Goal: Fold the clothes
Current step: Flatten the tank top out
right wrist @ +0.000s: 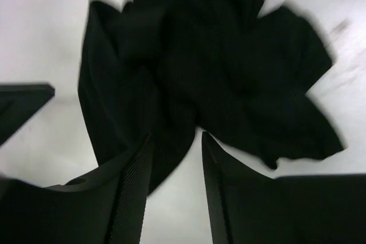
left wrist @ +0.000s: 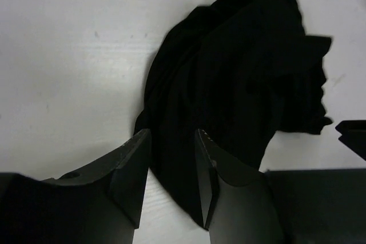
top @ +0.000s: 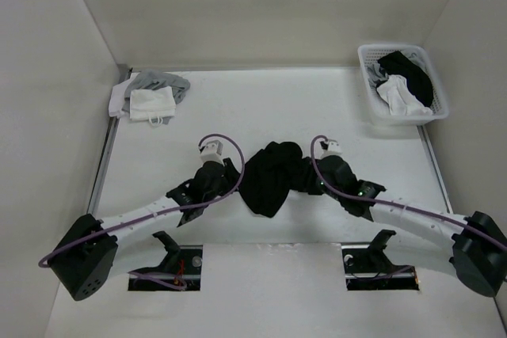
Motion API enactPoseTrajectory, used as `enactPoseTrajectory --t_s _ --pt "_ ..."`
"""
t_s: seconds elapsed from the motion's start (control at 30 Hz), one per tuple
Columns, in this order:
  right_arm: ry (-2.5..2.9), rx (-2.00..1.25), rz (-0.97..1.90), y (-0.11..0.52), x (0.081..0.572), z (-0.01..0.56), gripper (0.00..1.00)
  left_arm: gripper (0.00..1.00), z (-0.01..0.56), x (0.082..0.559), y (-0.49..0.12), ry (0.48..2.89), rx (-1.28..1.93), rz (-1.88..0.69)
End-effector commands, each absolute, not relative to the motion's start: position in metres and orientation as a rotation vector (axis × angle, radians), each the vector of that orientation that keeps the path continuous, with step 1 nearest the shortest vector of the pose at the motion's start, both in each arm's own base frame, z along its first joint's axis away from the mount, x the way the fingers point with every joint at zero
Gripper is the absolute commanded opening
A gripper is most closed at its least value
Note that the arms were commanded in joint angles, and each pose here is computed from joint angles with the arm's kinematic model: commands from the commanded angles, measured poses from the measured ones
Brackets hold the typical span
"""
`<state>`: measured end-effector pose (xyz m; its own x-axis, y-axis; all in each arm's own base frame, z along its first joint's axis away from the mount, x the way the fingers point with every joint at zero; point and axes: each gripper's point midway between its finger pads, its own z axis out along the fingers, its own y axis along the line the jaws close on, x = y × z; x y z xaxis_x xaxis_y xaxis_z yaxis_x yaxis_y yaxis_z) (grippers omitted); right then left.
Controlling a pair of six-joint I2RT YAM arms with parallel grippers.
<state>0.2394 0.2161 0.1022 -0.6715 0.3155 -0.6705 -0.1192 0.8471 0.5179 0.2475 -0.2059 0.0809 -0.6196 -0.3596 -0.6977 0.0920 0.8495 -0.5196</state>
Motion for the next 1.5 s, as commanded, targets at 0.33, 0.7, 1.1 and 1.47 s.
enactPoseTrajectory --t_s 0.33,0.7,1.1,1.47 --pt "2.382 0.123 0.778 0.272 0.229 0.053 0.50 0.46 0.034 0.229 -0.216 2.283 -0.199 -0.612" --pt "2.039 0.141 0.914 0.298 0.282 0.158 0.03 0.04 0.129 0.320 -0.231 1.974 -0.277 -0.733" --pt "1.303 0.006 0.890 0.219 0.323 0.569 0.02 0.02 0.511 0.401 -0.201 1.262 -0.243 -0.915" --pt "1.630 -0.064 1.132 0.286 0.210 0.372 0.03 0.08 0.370 0.365 -0.174 1.503 -0.328 -0.817"
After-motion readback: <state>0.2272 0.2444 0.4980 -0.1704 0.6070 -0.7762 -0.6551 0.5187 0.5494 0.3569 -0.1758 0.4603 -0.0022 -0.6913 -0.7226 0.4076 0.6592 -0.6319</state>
